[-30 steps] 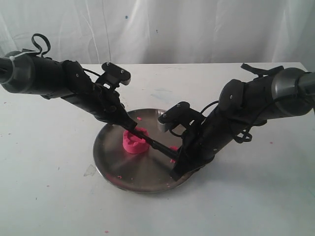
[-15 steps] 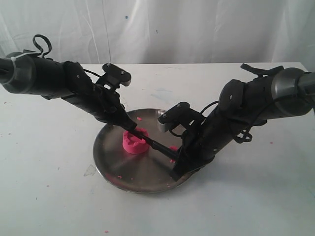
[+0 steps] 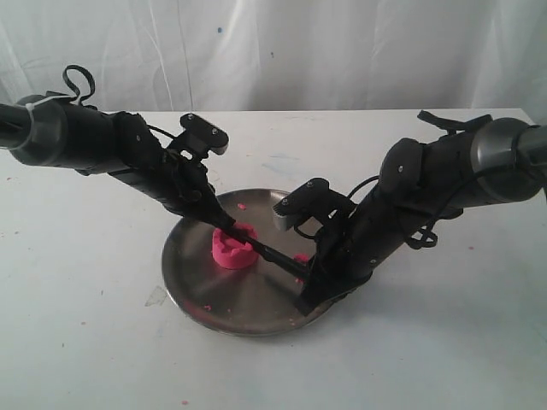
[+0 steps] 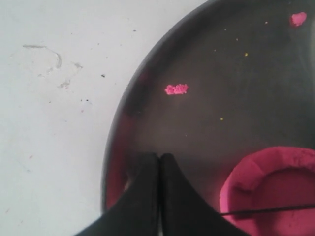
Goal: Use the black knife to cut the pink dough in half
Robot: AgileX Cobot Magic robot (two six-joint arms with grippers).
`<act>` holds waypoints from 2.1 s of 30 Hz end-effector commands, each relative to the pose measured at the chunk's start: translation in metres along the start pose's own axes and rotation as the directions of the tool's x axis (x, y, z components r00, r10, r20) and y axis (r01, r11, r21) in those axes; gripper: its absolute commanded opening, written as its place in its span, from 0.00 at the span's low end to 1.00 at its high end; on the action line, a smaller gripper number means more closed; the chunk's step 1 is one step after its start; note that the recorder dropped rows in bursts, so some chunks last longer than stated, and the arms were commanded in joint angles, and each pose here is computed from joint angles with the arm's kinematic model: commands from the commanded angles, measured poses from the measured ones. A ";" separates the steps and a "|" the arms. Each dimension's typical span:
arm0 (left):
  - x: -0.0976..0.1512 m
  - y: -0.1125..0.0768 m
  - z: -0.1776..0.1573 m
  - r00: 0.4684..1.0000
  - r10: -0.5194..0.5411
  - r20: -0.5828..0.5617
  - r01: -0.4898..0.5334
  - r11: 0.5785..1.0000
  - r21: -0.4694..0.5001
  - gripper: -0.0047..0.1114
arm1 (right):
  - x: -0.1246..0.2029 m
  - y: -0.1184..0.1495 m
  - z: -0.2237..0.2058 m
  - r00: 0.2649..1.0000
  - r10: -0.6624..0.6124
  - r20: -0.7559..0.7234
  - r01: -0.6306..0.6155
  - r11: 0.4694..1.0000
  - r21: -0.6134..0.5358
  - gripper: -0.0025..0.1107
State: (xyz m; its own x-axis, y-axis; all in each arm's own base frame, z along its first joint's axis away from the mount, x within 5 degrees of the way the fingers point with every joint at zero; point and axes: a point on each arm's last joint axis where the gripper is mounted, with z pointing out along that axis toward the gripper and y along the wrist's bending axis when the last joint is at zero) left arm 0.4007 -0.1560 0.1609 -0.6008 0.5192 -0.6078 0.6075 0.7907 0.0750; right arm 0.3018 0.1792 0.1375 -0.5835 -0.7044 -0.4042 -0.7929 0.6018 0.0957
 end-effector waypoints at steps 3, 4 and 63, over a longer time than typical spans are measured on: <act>-0.008 0.000 -0.021 1.000 0.005 0.017 -0.005 1.000 0.008 0.04 | -0.002 0.000 -0.001 1.000 0.021 0.012 -0.021 1.000 0.006 0.02; -0.008 0.000 -0.022 1.000 0.005 0.018 -0.005 1.000 0.009 0.04 | -0.002 0.000 -0.001 1.000 0.021 0.012 -0.021 1.000 0.006 0.02; -0.004 -0.029 -0.161 0.962 -0.013 -0.272 0.065 0.981 0.183 0.04 | -0.002 -0.001 -0.001 1.000 0.021 0.015 -0.021 1.000 0.009 0.02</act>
State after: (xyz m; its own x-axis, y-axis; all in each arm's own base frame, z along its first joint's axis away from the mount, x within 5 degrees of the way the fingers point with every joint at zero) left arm 0.3193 -0.1336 0.2820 -0.6989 0.5493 -0.4580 0.6441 0.7618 -0.0694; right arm 0.3023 0.1797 0.1381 -0.5993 -0.6896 -0.4065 -0.7805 0.6163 0.1052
